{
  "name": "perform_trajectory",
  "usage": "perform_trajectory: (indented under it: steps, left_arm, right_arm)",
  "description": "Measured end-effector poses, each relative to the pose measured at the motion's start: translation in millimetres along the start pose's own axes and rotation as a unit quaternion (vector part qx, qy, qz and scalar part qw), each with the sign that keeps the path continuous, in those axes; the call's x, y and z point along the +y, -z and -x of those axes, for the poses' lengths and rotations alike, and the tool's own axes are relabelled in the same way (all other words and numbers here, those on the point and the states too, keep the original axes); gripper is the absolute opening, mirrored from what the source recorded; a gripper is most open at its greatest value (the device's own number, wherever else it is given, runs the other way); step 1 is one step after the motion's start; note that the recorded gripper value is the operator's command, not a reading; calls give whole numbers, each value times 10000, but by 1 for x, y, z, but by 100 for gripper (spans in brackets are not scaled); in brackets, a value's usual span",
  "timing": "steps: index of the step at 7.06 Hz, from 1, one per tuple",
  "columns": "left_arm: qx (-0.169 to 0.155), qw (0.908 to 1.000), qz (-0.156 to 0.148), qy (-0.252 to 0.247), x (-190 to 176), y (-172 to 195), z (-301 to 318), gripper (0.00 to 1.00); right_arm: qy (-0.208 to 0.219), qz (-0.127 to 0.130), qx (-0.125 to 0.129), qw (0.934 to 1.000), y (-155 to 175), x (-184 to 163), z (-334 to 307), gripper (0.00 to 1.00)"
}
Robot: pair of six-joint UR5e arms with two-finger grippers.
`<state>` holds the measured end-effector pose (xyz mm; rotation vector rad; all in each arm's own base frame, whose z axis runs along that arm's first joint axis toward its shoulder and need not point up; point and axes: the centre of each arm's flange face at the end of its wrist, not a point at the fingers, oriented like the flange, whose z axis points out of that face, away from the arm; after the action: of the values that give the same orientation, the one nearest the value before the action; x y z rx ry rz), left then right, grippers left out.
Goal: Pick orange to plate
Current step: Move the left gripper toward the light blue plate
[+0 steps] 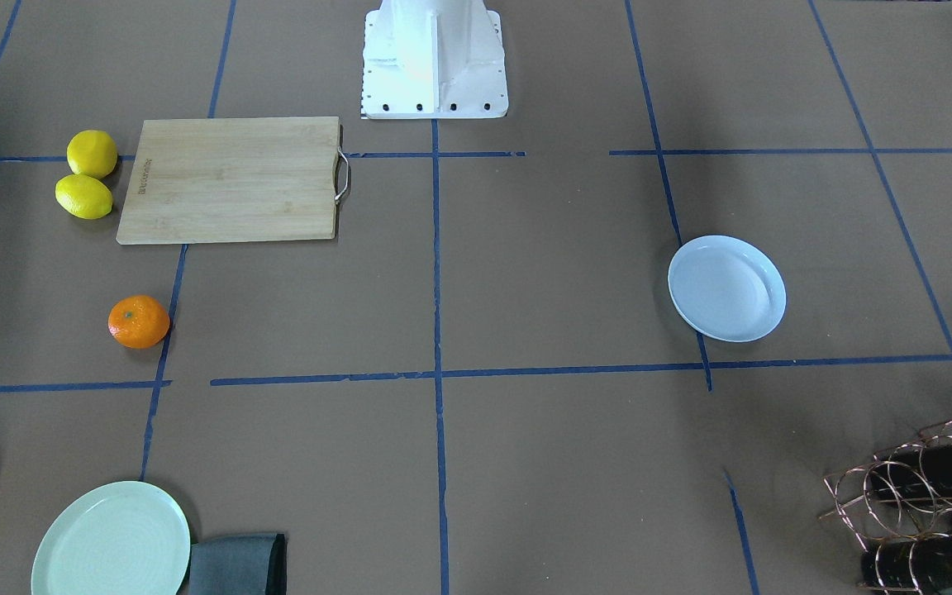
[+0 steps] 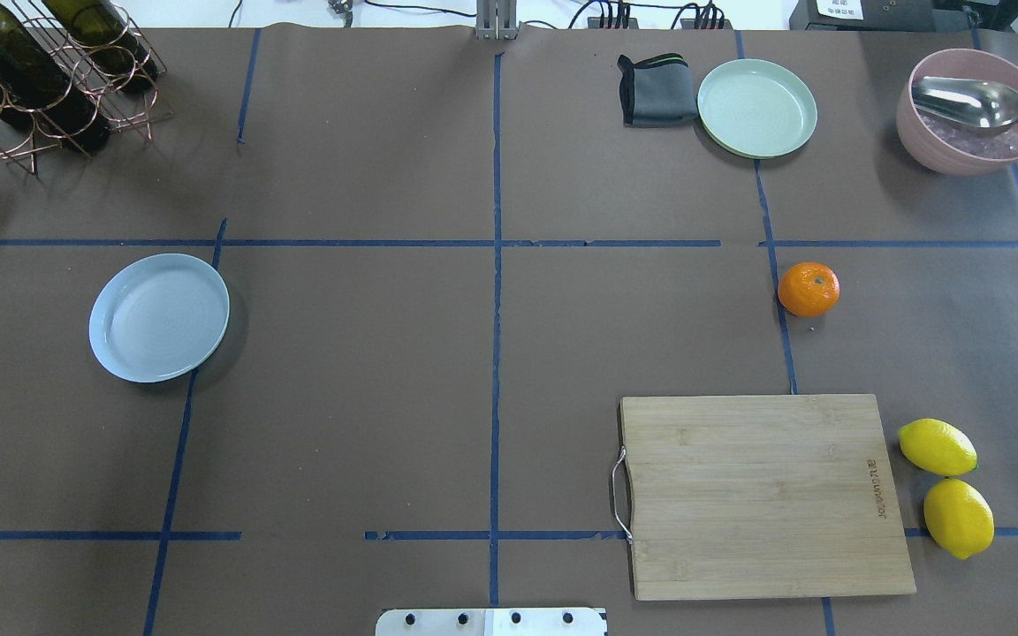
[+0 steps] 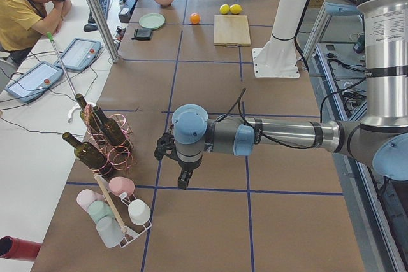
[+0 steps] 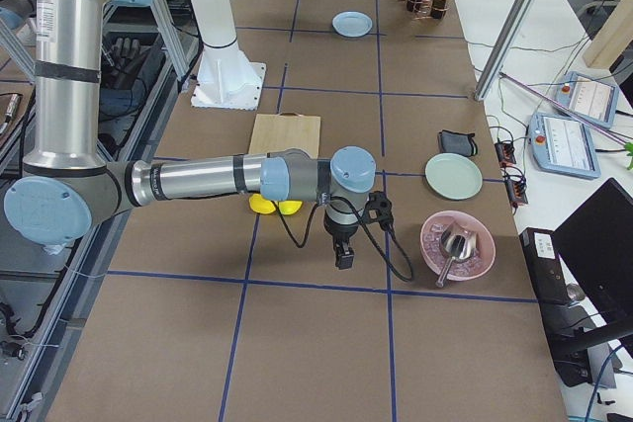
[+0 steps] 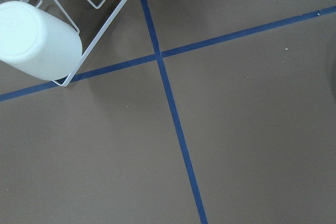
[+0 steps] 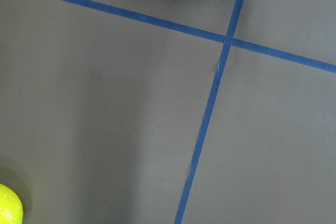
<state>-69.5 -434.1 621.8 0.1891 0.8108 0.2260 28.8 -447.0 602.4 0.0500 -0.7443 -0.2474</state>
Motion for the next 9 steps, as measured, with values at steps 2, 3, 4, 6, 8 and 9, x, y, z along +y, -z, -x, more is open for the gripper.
perform_trajectory:
  steps: [2,3,4,6,8,9]
  left_arm:
    - [-29,10000,-24,-34,-4,3,-2,100]
    - [-41,10000,-43,-60,-5,4,-3,100]
    - [-67,9999,-87,-121,-7,6,-5,100]
    - [-169,9967,-521,-594,-26,19,-17,100]
    - [-340,9773,-1412,-1540,-50,37,-32,100]
    - [-367,9661,-1827,-1785,-59,42,-37,100]
  right_arm:
    - [16,-17,3,10000,2,-2,1,100]
    - [47,-35,7,10000,3,-4,4,100]
    - [127,-86,20,9999,8,-10,10,100]
    - [465,-295,68,9985,27,-43,37,100]
    - [633,-459,89,9969,37,-60,49,100]
    - [711,-561,95,9958,36,-59,49,100]
